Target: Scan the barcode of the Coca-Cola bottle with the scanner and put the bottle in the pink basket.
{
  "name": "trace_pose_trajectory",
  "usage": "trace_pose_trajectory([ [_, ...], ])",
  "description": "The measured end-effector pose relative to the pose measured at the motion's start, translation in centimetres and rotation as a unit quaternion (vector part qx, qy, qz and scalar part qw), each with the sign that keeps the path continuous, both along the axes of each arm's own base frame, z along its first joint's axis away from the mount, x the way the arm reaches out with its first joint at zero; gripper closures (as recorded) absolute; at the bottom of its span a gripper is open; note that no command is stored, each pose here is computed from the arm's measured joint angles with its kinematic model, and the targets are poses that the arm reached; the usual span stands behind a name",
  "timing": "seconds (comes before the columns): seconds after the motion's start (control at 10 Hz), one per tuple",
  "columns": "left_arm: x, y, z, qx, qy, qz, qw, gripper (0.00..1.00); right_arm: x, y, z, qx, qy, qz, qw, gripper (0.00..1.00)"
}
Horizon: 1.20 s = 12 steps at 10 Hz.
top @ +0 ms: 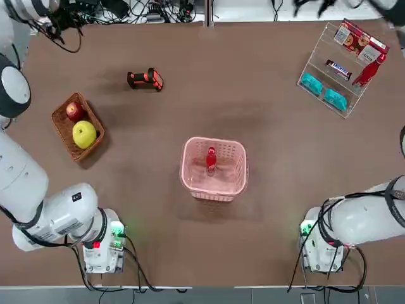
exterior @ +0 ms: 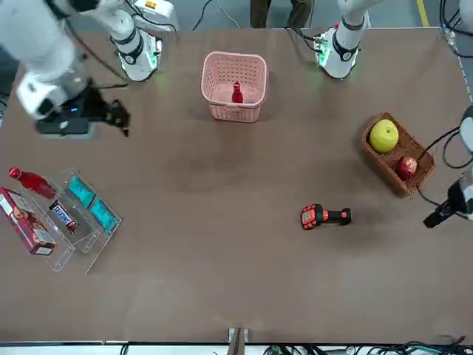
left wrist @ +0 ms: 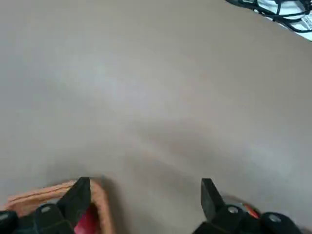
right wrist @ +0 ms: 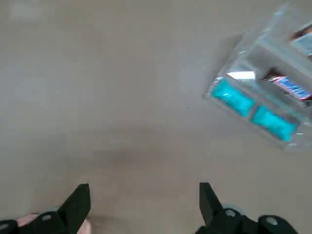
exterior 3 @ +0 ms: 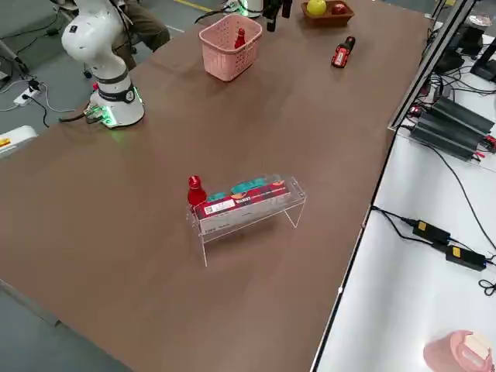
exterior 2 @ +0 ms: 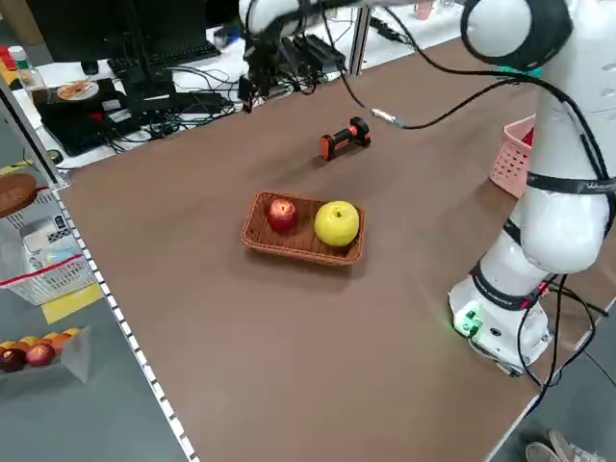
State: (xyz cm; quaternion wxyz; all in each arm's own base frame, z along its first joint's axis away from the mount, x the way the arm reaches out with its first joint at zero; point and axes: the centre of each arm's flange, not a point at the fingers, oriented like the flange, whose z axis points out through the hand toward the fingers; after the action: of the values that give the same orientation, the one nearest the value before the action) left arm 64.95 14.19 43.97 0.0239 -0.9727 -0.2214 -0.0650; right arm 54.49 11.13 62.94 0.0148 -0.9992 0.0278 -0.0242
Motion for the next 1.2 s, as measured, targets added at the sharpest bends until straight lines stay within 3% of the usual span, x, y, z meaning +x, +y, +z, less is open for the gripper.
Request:
trace_pose_trajectory([
  [0.3, -3.0, -0.5, 9.7, -0.013, 0.029, -0.049, 0.998, 0.0, 0.5, -8.1, 3.4, -0.001, -0.017, -0.023, 1.0, 0.01],
  [0.5, -4.2, -3.9, 13.5, -0.016, 0.025, -0.07, 0.997, 0.0, 0.3, -11.2, 4.0, -0.005, -0.012, -0.014, 1.0, 0.01],
  [0.9, -5.2, -8.7, 13.8, -0.037, 0.03, -0.086, 0.995, 0.0, -0.2, -13.1, 4.7, -0.012, -0.003, -0.016, 1.0, 0.01],
  [1.2, -7.3, -10.7, 16.7, -0.043, 0.027, -0.09, 0.995, 0.0, -0.1, -11.9, 4.1, -0.026, 0.008, -0.003, 1.0, 0.01],
])
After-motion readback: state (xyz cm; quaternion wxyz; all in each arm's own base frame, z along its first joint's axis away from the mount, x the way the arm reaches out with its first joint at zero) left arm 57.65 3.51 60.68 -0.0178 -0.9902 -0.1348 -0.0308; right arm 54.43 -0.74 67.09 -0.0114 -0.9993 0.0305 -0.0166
